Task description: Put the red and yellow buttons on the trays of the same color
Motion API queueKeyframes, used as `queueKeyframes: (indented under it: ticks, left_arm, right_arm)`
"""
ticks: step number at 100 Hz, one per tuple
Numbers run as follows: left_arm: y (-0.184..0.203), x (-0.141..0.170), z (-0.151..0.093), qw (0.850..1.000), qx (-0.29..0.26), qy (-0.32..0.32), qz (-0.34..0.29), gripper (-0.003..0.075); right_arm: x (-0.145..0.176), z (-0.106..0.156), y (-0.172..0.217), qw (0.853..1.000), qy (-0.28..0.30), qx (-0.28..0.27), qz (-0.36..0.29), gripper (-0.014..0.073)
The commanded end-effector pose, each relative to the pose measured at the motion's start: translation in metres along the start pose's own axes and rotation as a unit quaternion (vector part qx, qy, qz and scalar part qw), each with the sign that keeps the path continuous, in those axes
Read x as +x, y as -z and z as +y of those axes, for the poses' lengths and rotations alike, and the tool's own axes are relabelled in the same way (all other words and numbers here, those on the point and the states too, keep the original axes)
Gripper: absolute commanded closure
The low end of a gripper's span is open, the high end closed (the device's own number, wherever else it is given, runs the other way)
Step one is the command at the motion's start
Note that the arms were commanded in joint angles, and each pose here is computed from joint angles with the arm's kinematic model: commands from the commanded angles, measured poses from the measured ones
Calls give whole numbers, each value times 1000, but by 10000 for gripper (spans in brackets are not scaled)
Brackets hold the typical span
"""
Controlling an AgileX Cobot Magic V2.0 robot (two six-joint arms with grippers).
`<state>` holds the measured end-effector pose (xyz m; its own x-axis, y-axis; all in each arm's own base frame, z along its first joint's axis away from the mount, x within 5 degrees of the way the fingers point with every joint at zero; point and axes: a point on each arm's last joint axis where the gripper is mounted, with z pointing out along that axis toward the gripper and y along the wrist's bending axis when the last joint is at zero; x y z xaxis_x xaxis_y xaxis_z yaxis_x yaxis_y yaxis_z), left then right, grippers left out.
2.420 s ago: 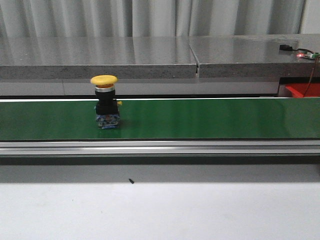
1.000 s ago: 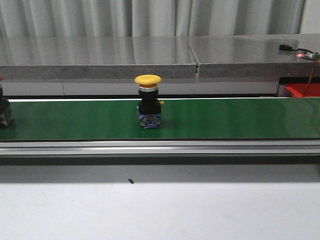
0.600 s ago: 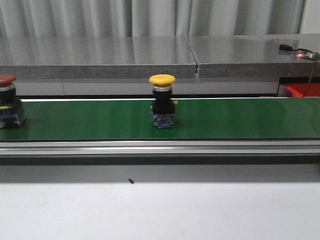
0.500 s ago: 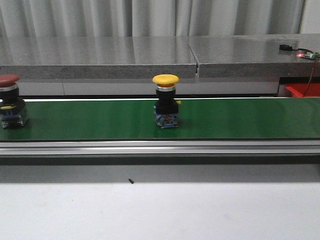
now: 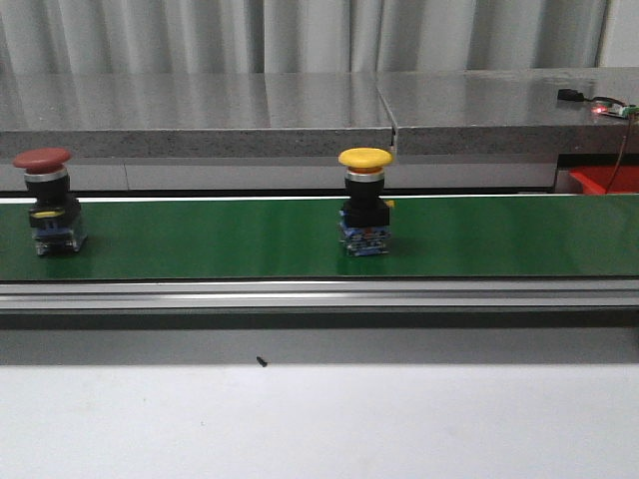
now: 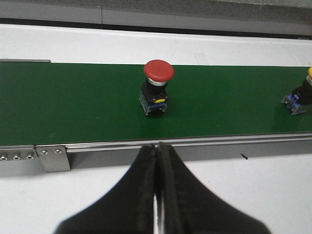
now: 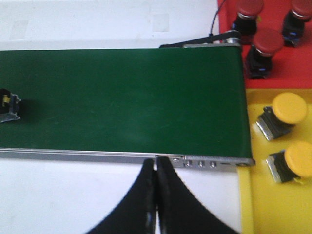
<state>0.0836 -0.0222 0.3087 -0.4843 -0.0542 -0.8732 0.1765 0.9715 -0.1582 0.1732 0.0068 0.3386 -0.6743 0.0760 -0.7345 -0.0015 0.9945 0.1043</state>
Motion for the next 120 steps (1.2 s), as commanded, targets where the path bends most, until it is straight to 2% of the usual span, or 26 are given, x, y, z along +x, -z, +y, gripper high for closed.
queueKeyframes:
  ticks: [1, 11, 18, 25, 37, 44, 49, 73, 120]
  left_arm:
    - [4, -13, -3, 999, 11, 4, -43, 739]
    - [4, -13, -3, 999, 11, 4, -43, 739]
    - [4, -13, -3, 999, 11, 4, -43, 739]
    - [4, -13, -3, 999, 11, 4, -43, 739]
    - [4, -13, -3, 999, 11, 4, -43, 739]
    - [4, -13, -3, 999, 11, 4, -43, 739]
    - [4, -13, -3, 999, 11, 4, -43, 739]
    - [4, -13, -3, 999, 11, 4, -43, 739]
    - [4, -13, -3, 999, 11, 4, -43, 739]
  right_arm:
    - [-29, 10, -2, 999, 25, -19, -36, 662]
    - [-46, 23, -21, 998, 46, -36, -18, 641]
    - [-56, 32, -34, 997, 59, -48, -2, 575]
    - [-63, 43, -46, 995, 72, -60, 14, 461]
    - [-71, 61, -67, 992, 91, -78, 40, 179]
    - [-73, 70, -77, 990, 101, -85, 53, 62]
    - [-74, 77, -82, 988, 107, -91, 63, 17]
    - [-74, 103, -100, 976, 112, -124, 141, 1]
    - [-76, 118, -143, 973, 115, -125, 157, 4]
